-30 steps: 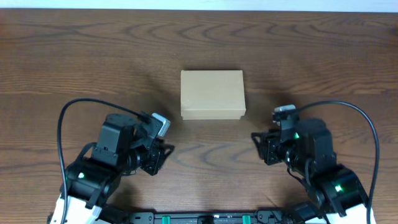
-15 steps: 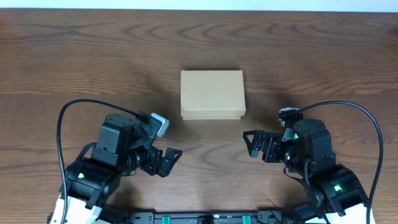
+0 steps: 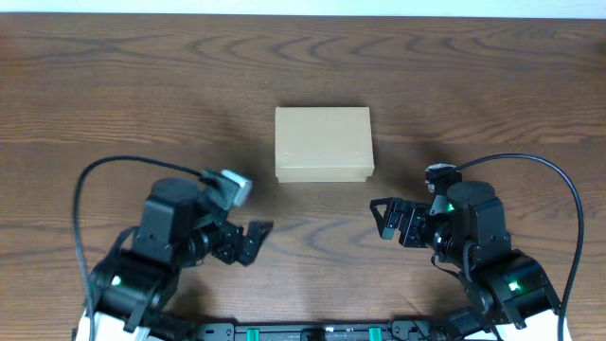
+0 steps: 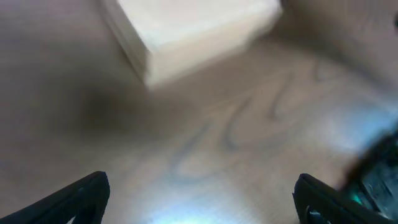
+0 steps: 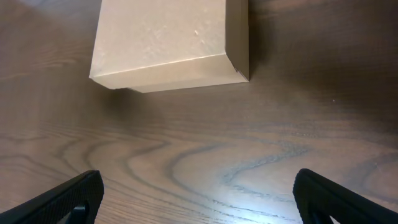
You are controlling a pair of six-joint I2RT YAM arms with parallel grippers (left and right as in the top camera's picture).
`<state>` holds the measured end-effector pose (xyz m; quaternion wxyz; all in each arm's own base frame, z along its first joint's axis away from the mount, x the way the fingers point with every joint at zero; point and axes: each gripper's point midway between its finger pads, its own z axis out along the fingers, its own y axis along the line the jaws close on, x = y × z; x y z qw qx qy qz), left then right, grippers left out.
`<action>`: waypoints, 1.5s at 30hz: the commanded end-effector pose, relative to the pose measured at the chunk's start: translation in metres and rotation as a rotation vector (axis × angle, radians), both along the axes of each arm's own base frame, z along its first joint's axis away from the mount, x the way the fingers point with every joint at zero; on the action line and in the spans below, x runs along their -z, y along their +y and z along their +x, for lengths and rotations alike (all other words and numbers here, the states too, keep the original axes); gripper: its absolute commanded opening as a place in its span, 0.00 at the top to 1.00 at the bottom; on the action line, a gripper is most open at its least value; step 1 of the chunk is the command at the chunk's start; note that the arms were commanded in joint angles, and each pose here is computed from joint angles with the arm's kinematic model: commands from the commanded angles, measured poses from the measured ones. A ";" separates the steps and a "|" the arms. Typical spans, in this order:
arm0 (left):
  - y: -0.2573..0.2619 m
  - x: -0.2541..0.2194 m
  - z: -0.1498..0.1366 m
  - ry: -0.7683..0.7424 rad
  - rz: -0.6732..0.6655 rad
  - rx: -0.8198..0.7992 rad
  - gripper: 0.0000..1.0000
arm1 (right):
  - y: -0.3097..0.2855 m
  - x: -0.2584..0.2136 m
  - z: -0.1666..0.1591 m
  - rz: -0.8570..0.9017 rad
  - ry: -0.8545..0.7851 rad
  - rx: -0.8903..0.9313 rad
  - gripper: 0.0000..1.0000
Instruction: Pack container
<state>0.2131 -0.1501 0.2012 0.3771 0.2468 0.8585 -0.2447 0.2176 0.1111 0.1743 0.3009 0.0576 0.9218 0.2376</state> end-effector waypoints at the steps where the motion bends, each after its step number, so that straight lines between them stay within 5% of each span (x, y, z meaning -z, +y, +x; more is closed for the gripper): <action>1: 0.035 0.005 0.017 -0.026 -0.017 -0.258 0.05 | 0.002 0.003 -0.002 0.007 0.013 -0.004 0.01; 5: 0.059 0.018 0.019 -0.083 -0.086 -0.398 0.05 | 0.002 0.003 -0.002 0.007 0.013 -0.005 0.01; 20: 0.084 0.071 -0.003 -0.186 -0.117 -0.495 0.05 | 0.002 0.003 -0.002 0.007 0.013 -0.004 0.01; 45: 0.081 0.080 -0.003 -0.254 -0.135 -0.475 0.05 | 0.002 0.003 -0.002 0.007 0.013 -0.004 0.01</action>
